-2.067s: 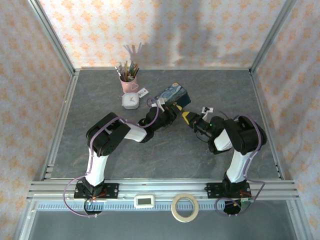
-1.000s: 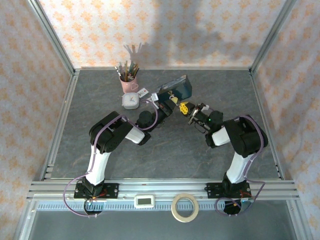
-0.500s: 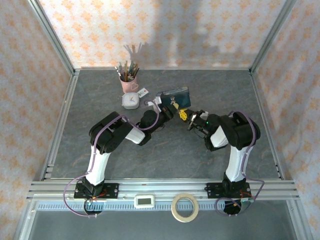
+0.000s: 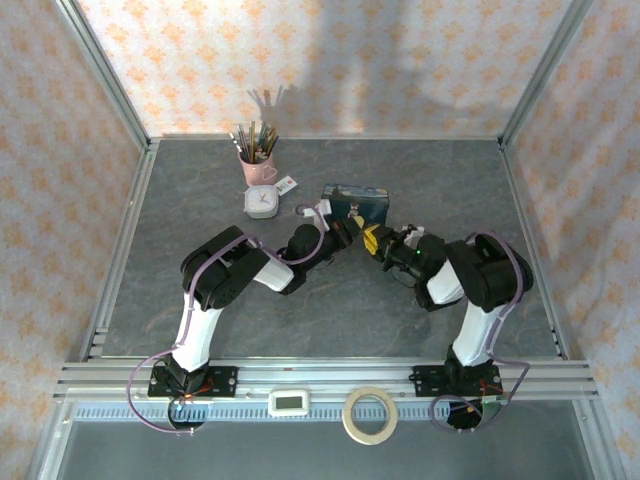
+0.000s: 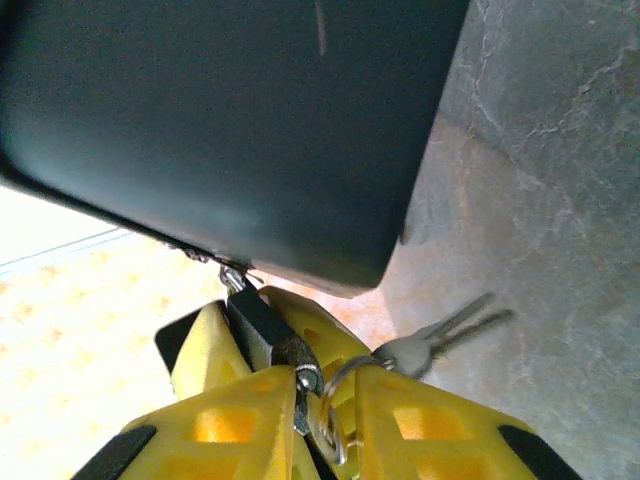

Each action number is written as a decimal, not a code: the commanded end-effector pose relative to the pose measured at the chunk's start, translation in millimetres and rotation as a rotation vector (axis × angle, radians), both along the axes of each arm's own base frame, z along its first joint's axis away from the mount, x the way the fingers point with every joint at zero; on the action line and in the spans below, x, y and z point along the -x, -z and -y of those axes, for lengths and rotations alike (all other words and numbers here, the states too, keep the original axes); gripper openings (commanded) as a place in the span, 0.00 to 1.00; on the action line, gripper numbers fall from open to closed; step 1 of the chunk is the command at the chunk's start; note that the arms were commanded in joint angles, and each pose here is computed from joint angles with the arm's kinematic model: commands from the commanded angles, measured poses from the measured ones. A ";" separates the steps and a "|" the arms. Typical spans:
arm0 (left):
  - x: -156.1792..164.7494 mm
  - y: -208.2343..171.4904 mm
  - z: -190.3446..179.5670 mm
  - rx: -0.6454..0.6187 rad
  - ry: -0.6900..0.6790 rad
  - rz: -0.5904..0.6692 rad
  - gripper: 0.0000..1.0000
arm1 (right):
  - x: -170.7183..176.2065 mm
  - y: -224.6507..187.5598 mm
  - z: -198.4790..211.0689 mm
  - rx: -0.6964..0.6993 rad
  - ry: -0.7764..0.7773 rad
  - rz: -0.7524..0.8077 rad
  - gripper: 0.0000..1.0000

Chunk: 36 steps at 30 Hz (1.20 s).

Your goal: Unlock the padlock with the key

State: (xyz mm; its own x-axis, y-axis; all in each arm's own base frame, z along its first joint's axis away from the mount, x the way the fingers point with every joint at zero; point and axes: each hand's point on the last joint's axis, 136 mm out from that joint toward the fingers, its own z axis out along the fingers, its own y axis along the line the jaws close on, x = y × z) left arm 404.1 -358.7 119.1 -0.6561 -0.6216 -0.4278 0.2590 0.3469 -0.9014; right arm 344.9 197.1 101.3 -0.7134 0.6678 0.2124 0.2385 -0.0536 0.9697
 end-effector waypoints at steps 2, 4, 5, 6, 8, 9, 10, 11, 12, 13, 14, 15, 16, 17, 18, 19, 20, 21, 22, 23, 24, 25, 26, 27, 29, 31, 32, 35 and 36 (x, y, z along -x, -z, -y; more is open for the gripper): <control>5.6 -10.3 1.2 -0.001 0.007 0.026 0.00 | 12.4 14.2 2.4 0.193 -0.036 0.037 0.24; 5.6 -4.7 -0.8 -0.024 -0.004 0.010 0.00 | 14.1 22.7 9.8 0.293 -0.025 0.031 0.27; 4.8 -0.2 -2.1 -0.043 -0.015 0.000 0.00 | 15.3 29.9 15.4 0.361 -0.017 0.014 0.29; 4.7 4.4 -2.6 -0.065 -0.020 -0.009 0.00 | 15.5 34.8 22.4 0.434 -0.005 0.005 0.29; 5.0 14.7 -4.1 -0.100 -0.032 -0.035 0.00 | 15.4 38.8 37.6 0.570 0.027 0.003 0.30; 5.7 20.0 -4.9 -0.114 -0.036 -0.050 0.00 | 16.0 39.6 46.8 0.640 0.045 0.000 0.31; 6.3 22.8 -5.1 -0.120 -0.039 -0.059 0.00 | 15.8 37.6 53.6 0.693 0.060 0.008 0.32; 6.9 27.3 -5.8 -0.131 -0.042 -0.072 0.00 | 15.2 33.9 60.8 0.750 0.075 0.019 0.33; 7.9 30.5 -5.7 -0.141 -0.044 -0.083 0.00 | 14.6 29.8 67.4 0.800 0.089 0.030 0.34; 8.8 33.3 -5.6 -0.150 -0.045 -0.091 0.00 | 13.7 24.7 71.1 0.834 0.096 0.047 0.35; 10.5 37.1 -5.0 -0.161 -0.045 -0.102 0.00 | 12.7 19.2 74.4 0.869 0.099 0.066 0.36; 11.3 39.7 -5.2 -0.172 -0.047 -0.110 0.00 | 11.2 13.0 75.9 0.896 0.097 0.087 0.38; 13.0 41.4 -4.5 -0.180 -0.045 -0.115 0.00 | 9.9 8.4 76.0 0.915 0.091 0.103 0.38; 14.3 44.2 -4.0 -0.189 -0.045 -0.123 0.00 | 8.2 3.3 76.8 0.937 0.087 0.120 0.39; 15.8 48.3 -4.8 -0.199 -0.046 -0.134 0.00 | 6.6 -0.5 77.5 0.954 0.085 0.130 0.40; 16.8 50.9 -4.8 -0.202 -0.046 -0.142 0.00 | 5.1 -4.5 77.4 0.965 0.083 0.141 0.41; 18.6 53.5 -4.9 -0.203 -0.045 -0.151 0.00 | 4.3 -6.8 77.3 0.973 0.079 0.148 0.41; 19.4 56.2 -5.6 -0.201 -0.046 -0.159 0.00 | 3.9 -8.7 76.3 0.978 0.074 0.156 0.41; 20.8 57.3 -5.6 -0.195 -0.044 -0.165 0.00 | 3.9 -10.3 74.1 0.981 0.067 0.167 0.41; 21.3 58.2 -6.9 -0.189 -0.047 -0.170 0.02 | 3.9 -12.3 71.2 0.984 0.057 0.182 0.41; 22.4 58.5 -7.9 -0.187 -0.048 -0.172 0.05 | 4.7 -13.1 67.3 0.991 0.042 0.195 0.42; 23.1 57.8 -9.6 -0.185 -0.050 -0.171 0.09 | 5.2 -14.4 63.5 0.999 0.028 0.209 0.42; 23.7 55.6 -10.4 -0.181 -0.051 -0.169 0.16 | 6.7 -14.7 58.6 1.009 0.007 0.220 0.42; 24.4 54.1 -12.8 -0.178 -0.053 -0.168 0.23 | 7.6 -15.7 54.3 1.021 -0.010 0.230 0.42; 26.4 48.4 -18.1 -0.166 -0.057 -0.167 0.37 | 9.4 -17.7 46.7 1.054 -0.038 0.247 0.43; 28.1 43.6 -28.1 -0.158 -0.073 -0.168 0.46 | 11.2 -20.3 39.4 1.094 -0.060 0.263 0.46; 28.9 41.1 -34.6 -0.154 -0.085 -0.170 0.49 | 11.8 -21.8 36.4 1.116 -0.069 0.269 0.47; 31.3 27.8 -55.1 -0.128 -0.119 -0.168 0.53 | 14.4 -24.4 21.7 1.169 -0.112 0.293 0.51; 32.2 24.3 -64.0 -0.118 -0.134 -0.168 0.53 | 15.2 -24.1 15.6 1.186 -0.134 0.300 0.53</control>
State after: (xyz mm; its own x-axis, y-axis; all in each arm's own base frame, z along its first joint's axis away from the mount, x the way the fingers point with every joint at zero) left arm 367.0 -315.3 71.4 -0.6931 -0.6021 -0.3963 0.0478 0.5102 -0.8587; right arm 328.8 180.3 126.8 -0.7072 0.3322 -0.6241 -0.0540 0.8548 0.5162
